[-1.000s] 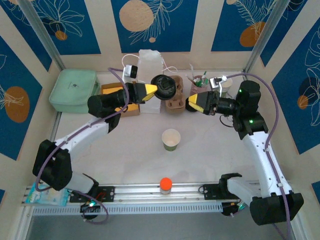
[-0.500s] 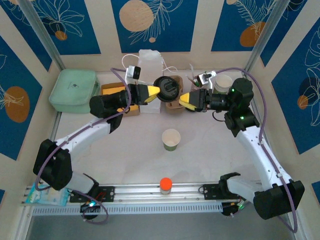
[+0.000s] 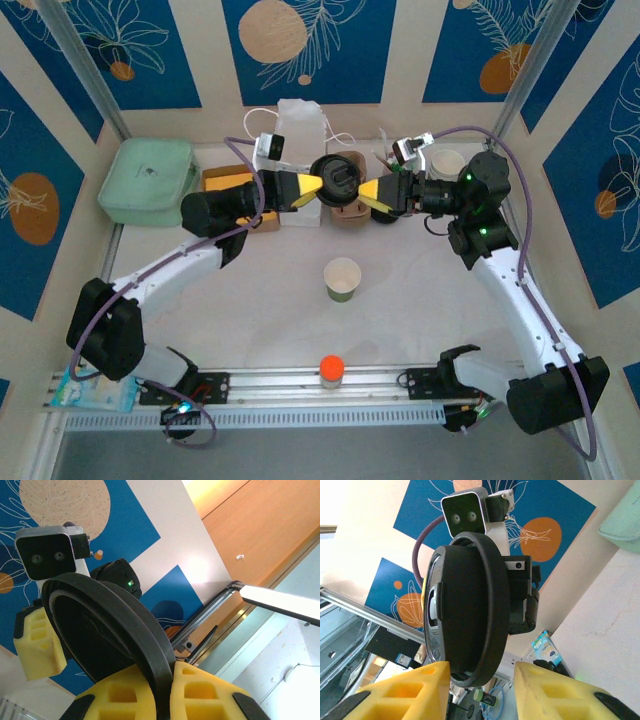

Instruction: Pack the takeout coffee

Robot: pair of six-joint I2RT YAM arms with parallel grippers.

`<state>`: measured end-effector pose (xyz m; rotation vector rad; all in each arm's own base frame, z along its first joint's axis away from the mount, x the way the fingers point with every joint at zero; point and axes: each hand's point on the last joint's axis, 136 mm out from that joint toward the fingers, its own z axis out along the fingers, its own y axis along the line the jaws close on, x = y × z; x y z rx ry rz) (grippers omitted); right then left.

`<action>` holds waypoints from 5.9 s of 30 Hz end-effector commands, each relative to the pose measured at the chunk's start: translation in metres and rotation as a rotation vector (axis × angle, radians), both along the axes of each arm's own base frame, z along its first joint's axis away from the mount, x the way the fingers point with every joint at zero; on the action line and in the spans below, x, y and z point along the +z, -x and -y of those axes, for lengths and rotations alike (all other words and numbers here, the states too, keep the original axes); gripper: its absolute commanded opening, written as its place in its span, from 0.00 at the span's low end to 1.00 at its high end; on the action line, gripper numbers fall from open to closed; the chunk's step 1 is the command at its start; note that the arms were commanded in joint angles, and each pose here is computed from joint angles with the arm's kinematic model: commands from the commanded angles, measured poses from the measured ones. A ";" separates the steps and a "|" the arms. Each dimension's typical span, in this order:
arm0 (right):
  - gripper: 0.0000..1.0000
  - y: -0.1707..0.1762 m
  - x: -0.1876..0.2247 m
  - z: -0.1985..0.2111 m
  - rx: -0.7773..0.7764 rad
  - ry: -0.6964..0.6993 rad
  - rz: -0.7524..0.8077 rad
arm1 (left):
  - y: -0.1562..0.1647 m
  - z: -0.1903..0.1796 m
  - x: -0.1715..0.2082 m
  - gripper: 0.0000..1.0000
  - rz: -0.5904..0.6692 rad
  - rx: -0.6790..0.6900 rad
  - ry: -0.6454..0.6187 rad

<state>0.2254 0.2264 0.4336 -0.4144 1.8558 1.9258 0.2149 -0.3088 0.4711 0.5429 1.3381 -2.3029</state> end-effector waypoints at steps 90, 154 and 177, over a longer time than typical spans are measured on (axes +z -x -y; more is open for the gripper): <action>0.06 0.040 -0.039 0.042 -0.171 -0.020 -0.076 | -0.050 -0.022 -0.104 0.86 0.009 0.299 -0.370; 0.11 0.018 -0.296 0.039 -0.260 0.304 -0.487 | -0.055 -0.028 -0.266 0.81 -0.151 0.451 -0.847; 0.18 0.012 -0.298 0.039 -0.279 0.336 -0.489 | -0.050 -0.013 -0.288 0.81 -0.146 0.388 -0.894</action>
